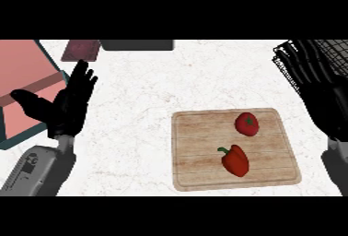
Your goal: Pick the bell pepper from the cutting board and place it in the tiered basket
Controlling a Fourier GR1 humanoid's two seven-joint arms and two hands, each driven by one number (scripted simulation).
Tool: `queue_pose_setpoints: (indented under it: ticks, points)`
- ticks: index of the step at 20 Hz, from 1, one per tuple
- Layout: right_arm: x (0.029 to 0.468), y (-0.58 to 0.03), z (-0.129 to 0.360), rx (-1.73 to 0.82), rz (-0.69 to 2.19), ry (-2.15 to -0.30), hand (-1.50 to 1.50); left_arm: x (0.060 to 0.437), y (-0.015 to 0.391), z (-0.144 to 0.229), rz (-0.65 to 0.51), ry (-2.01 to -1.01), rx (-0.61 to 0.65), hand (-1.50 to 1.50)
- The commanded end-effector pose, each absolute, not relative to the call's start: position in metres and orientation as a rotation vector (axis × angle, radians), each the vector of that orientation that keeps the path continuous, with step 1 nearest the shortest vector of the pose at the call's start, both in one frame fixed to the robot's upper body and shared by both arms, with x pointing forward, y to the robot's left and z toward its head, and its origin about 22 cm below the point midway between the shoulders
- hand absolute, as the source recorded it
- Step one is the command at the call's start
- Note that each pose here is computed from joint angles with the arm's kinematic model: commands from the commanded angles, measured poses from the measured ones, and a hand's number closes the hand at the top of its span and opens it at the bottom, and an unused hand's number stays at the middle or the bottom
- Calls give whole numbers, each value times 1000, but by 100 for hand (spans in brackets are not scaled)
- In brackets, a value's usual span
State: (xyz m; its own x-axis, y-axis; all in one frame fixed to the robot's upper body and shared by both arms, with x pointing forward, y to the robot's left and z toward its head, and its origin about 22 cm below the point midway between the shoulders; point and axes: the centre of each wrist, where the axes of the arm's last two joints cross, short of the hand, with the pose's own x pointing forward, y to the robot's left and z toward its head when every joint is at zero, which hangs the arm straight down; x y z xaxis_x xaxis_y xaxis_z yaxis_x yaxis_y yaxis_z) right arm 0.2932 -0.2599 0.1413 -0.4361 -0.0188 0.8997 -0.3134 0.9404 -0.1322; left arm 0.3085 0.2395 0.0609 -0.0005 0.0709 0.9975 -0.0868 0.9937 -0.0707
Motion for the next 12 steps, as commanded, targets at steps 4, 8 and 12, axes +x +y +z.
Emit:
queue_pose_setpoints:
  ticks: [4,8,12]
  points:
    - [292,-294,150,-14,371,-2054,150,261,254,-10,2,-1408,193,0]
    - [281,-361,120,-576,-3,-1796,-150,235,263,-38,38,-1289,261,0]
    - [263,-331,81,-445,-283,-1845,-150,214,267,-60,7,-1282,259,0]
